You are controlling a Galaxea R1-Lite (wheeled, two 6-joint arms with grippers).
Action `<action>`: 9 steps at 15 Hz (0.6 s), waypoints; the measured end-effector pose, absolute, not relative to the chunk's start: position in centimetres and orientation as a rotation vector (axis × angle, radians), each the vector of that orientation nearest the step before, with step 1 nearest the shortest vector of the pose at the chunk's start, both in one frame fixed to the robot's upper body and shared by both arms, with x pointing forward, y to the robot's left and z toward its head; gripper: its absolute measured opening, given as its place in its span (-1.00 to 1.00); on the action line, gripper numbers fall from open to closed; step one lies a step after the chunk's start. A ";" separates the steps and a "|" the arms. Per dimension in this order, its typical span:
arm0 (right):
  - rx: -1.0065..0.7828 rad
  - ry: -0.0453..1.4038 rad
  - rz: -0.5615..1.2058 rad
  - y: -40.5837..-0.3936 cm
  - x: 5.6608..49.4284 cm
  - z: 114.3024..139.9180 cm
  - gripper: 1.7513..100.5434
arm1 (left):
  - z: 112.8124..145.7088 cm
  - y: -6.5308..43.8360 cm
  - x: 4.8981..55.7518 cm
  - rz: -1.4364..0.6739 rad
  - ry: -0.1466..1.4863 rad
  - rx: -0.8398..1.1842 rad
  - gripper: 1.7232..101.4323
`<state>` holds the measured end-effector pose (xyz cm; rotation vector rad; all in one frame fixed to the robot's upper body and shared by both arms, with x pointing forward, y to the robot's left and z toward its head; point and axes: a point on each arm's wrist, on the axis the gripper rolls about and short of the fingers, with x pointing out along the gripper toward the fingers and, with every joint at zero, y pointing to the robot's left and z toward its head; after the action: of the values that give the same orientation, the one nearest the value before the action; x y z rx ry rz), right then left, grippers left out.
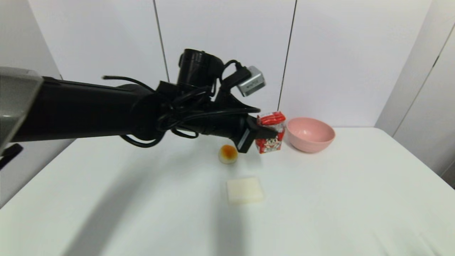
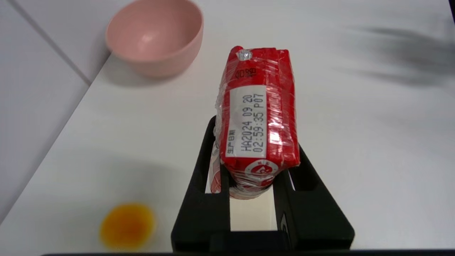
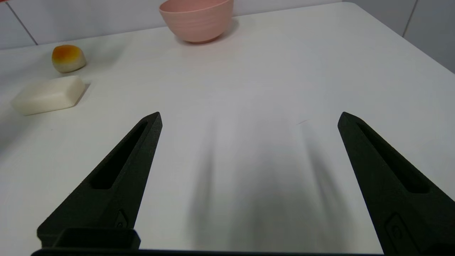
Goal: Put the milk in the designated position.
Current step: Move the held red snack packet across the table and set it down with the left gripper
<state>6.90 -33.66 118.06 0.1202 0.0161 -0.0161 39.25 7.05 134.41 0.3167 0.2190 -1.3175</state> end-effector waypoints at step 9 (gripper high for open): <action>0.120 0.016 -0.016 -33.7 6.9 118.1 0.95 | 129.0 -4.0 42.0 -1.331 0.173 0.276 -0.61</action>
<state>6.90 -33.66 118.06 0.1202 0.0159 -0.0161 42.03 -3.99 129.03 0.2763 0.1729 -1.3315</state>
